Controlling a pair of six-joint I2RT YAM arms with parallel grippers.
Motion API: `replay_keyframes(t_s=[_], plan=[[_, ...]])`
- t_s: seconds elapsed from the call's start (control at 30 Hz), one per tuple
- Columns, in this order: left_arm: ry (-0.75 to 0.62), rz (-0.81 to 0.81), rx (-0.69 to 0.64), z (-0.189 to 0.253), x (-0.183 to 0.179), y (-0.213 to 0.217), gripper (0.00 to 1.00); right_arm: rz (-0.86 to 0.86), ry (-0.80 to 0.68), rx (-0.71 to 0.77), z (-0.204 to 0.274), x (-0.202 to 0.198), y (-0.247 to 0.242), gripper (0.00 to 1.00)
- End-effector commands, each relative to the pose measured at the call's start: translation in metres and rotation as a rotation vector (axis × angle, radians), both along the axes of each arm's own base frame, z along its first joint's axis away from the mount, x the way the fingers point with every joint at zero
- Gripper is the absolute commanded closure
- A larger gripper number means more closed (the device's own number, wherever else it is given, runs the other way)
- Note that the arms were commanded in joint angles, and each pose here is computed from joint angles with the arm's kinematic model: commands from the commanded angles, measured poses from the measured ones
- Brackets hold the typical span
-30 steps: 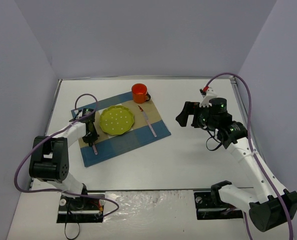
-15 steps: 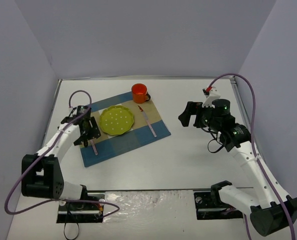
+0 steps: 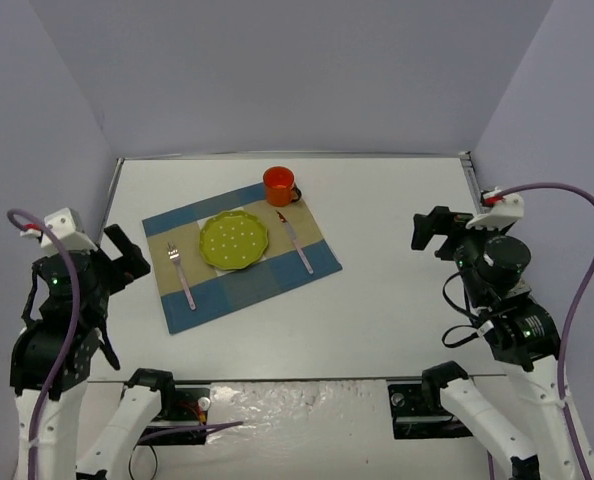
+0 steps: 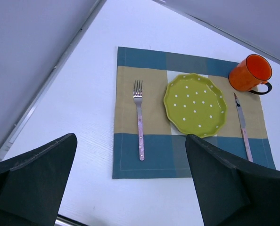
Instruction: Set the dinner table for one person
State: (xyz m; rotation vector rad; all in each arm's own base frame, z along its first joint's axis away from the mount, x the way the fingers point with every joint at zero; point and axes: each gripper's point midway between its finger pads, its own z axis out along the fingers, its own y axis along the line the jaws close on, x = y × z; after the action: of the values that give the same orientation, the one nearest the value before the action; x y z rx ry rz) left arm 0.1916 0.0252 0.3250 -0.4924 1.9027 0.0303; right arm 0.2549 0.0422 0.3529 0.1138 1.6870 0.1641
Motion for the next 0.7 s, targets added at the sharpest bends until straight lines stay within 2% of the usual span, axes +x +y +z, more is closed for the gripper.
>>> replay_keyframes(t_s=[0.0, 0.3, 0.67], plan=[[0.038, 0.019, 0.063, -0.007, -0.026, 0.012, 0.03, -0.15, -0.092, -0.009, 0.021, -0.011, -0.032, 0.0], [0.054, 0.036, 0.115, -0.012, -0.079, 0.026, 0.03, -0.182, -0.146, -0.011, 0.011, -0.044, -0.049, 0.0], [0.074, 0.062, 0.126, -0.026, -0.096, 0.033, 0.03, -0.211, -0.146, 0.011, -0.002, -0.067, -0.06, 0.0]])
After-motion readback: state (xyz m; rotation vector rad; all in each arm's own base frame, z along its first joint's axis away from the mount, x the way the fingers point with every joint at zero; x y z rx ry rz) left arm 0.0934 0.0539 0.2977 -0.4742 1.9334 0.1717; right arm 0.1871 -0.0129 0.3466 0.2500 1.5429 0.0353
